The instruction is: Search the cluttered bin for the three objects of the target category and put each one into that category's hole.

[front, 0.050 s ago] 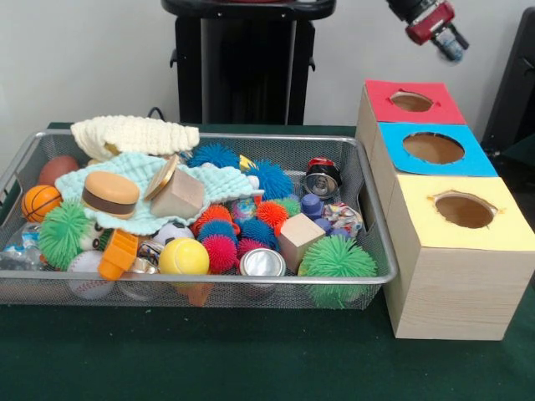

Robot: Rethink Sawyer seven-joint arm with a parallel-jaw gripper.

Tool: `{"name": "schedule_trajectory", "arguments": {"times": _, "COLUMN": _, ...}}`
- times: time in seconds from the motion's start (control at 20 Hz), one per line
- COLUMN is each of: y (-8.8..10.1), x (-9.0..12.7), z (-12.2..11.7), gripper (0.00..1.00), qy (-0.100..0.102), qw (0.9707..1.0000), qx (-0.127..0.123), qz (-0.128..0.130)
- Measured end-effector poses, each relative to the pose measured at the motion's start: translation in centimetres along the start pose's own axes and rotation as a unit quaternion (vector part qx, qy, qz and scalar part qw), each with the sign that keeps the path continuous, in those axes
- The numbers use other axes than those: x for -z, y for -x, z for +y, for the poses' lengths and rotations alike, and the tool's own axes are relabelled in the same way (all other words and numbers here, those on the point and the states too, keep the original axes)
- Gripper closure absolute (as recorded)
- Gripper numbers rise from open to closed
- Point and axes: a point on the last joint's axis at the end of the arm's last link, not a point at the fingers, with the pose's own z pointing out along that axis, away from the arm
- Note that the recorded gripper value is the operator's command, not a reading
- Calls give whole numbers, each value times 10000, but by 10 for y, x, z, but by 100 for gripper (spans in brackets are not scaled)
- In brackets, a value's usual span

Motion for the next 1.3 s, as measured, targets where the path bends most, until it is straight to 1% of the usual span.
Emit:
{"name": "schedule_trajectory", "arguments": {"times": 0.1, "y": -21, "x": 3, "z": 9, "gripper": 100, "qy": 141, "qw": 9996, "qx": -234, "qz": -77}}
{"name": "schedule_trajectory", "arguments": {"times": 0.15, "y": -33, "x": 7, "z": 10, "gripper": 100, "qy": 121, "qw": 9993, "qx": -355, "qz": -8}}
{"name": "schedule_trajectory", "arguments": {"times": 0.25, "y": -66, "x": 20, "z": 9, "gripper": 100, "qy": -82, "qw": 9974, "qx": -607, "qz": 367}}
{"name": "schedule_trajectory", "arguments": {"times": 0.3, "y": -80, "x": 27, "z": 6, "gripper": 100, "qy": -218, "qw": 9957, "qx": -678, "qz": 592}}
{"name": "schedule_trajectory", "arguments": {"times": 0.35, "y": -92, "x": 33, "z": 3, "gripper": 100, "qy": -369, "qw": 9933, "qx": -715, "qz": 832}}
{"name": "schedule_trajectory", "arguments": {"times": 0.4, "y": -106, "x": 42, "z": -1, "gripper": 100, "qy": -586, "qw": 9882, "qx": -756, "qz": 1195}}
{"name": "schedule_trajectory", "arguments": {"times": 0.45, "y": -113, "x": 47, "z": -4, "gripper": 100, "qy": -718, "qw": 9848, "qx": -775, "qz": 1382}}
{"name": "schedule_trajectory", "arguments": {"times": 0.5, "y": -126, "x": 56, "z": -9, "gripper": 100, "qy": -972, "qw": 9753, "qx": -789, "qz": 1819}}
{"name": "schedule_trajectory", "arguments": {"times": 0.55, "y": -130, "x": 60, "z": -12, "gripper": 100, "qy": -1073, "qw": 9710, "qx": -789, "qz": 1985}}
{"name": "schedule_trajectory", "arguments": {"times": 0.65, "y": -134, "x": 64, "z": -15, "gripper": 100, "qy": -1210, "qw": 9647, "qx": -789, "qz": 2203}}
{"name": "schedule_trajectory", "arguments": {"times": 0.7, "y": -136, "x": 67, "z": -16, "gripper": 100, "qy": -1281, "qw": 9604, "qx": -788, "qz": 2345}}
{"name": "schedule_trajectory", "arguments": {"times": 0.75, "y": -137, "x": 70, "z": -18, "gripper": 100, "qy": -1362, "qw": 9552, "qx": -795, "qz": 2503}}
{"name": "schedule_trajectory", "arguments": {"times": 0.8, "y": -136, "x": 71, "z": -19, "gripper": 100, "qy": -1444, "qw": 9510, "qx": -816, "qz": 2609}}
{"name": "schedule_trajectory", "arguments": {"times": 0.9, "y": -134, "x": 71, "z": -20, "gripper": 100, "qy": -1490, "qw": 9471, "qx": -858, "qz": 2710}}
{"name": "schedule_trajectory", "arguments": {"times": 1.0, "y": -126, "x": 64, "z": -21, "gripper": 100, "qy": -1511, "qw": 9444, "qx": -985, "qz": 2750}}
{"name": "schedule_trajectory", "arguments": {"times": 1.1, "y": -121, "x": 59, "z": -23, "gripper": 100, "qy": -1538, "qw": 9449, "qx": -1036, "qz": 2698}}
{"name": "schedule_trajectory", "arguments": {"times": 1.2, "y": -117, "x": 54, "z": -26, "gripper": 100, "qy": -1539, "qw": 9468, "qx": -1048, "qz": 2623}}
{"name": "schedule_trajectory", "arguments": {"times": 1.3, "y": -110, "x": 45, "z": -31, "gripper": 100, "qy": -1457, "qw": 9526, "qx": -975, "qz": 2485}}
